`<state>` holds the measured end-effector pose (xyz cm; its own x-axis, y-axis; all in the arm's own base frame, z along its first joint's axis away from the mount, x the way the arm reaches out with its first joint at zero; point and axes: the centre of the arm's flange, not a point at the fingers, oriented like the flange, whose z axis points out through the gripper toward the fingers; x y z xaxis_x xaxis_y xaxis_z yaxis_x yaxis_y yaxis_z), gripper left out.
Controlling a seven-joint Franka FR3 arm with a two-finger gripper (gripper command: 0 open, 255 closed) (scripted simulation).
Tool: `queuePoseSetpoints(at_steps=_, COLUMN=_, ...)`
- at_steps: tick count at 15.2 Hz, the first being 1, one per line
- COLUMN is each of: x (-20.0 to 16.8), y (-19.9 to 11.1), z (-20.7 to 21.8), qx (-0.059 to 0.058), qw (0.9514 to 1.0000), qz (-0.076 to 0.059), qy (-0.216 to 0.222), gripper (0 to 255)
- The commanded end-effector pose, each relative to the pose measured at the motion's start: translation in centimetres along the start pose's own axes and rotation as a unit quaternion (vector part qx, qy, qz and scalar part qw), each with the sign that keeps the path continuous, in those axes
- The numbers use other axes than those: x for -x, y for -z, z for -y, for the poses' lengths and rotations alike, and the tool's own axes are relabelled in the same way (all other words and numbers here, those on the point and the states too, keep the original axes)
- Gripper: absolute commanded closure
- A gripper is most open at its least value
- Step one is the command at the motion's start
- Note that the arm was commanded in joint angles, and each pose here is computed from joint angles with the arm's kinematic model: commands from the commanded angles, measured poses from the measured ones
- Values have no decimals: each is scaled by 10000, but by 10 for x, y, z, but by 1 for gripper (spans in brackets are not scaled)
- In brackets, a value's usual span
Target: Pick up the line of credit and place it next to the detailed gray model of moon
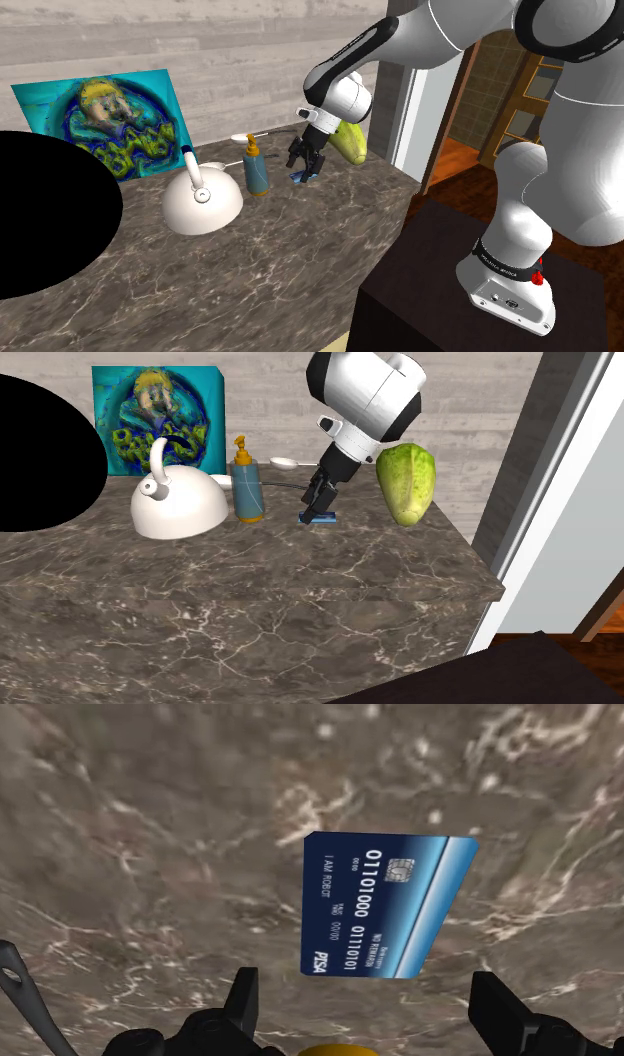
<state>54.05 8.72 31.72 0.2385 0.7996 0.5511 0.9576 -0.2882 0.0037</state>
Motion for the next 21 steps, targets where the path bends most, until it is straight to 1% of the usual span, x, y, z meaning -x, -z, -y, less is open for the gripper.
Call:
queuePoseSetpoints(at_steps=1, x=0, y=0, z=0, qx=0, qw=10000, qz=0, qy=0, gripper=255)
queuePoseSetpoints(at_steps=10, x=0, y=0, z=0, qx=0, qw=10000, qz=0, qy=0, gripper=255)
queuePoseSetpoints(at_steps=21, x=-32, y=48, z=0, qx=0, qw=10000, qz=0, qy=0, gripper=255)
